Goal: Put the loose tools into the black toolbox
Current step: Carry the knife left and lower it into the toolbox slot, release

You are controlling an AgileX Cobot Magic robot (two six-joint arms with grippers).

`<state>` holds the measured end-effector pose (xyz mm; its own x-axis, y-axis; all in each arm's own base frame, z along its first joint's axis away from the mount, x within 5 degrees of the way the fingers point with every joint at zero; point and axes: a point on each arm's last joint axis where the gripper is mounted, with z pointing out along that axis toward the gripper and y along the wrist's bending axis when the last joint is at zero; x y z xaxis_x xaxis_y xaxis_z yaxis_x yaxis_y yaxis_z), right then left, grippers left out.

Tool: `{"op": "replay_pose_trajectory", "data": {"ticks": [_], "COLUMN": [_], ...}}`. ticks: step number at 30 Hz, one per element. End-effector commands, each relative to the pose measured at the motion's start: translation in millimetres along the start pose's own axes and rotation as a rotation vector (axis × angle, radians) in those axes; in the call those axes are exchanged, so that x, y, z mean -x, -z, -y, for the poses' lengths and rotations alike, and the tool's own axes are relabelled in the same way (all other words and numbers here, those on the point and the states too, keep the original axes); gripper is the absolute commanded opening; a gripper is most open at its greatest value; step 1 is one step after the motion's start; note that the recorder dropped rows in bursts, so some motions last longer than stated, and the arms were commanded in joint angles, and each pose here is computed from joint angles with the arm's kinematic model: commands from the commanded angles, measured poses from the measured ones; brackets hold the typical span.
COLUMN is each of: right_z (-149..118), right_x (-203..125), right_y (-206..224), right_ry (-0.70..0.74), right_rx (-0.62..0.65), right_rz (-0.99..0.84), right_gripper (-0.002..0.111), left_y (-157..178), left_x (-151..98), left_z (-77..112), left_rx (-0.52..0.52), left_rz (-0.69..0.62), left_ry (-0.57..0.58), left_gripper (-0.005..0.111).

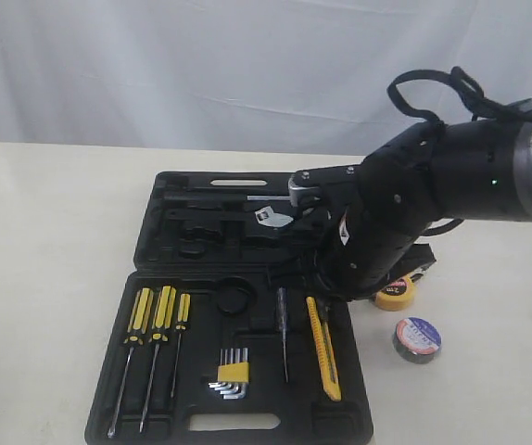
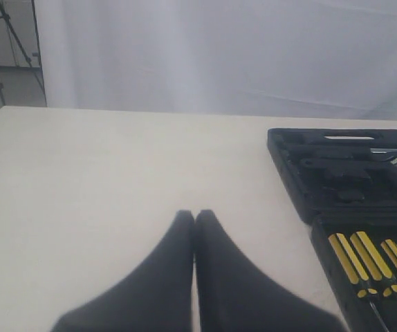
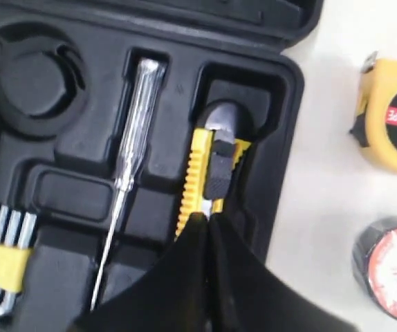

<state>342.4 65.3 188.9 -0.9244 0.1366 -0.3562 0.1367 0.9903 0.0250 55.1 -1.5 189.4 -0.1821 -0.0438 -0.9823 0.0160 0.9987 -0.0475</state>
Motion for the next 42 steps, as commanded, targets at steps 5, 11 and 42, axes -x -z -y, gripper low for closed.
{"op": "replay_pose_trajectory", "data": {"ticks": [5,11,42], "right_z": [-5.0,-6.4,-18.3], "right_x": [-9.6,-15.4,-18.9], "right_y": [-34.6,-63.2,-53.1], "right_ry": [0.072,0.104,0.216], "right_rx": [0.015,0.010,0.006], "right_rz": [-0.114,-0.152,-0.146], "right_gripper": [-0.001,-0.001,-0.001], "left_y": [0.0,0.0,0.0], "left_x": [-0.6,-0.6,-0.6], "left_z": [0.1,0.1,0.1], "left_rx": [-0.003,-0.003,-0.003], "left_rz": [0.000,0.000,0.000], "left_ry": [0.003,0.003,0.003], "left_gripper": [0.000,0.000,0.000]}}
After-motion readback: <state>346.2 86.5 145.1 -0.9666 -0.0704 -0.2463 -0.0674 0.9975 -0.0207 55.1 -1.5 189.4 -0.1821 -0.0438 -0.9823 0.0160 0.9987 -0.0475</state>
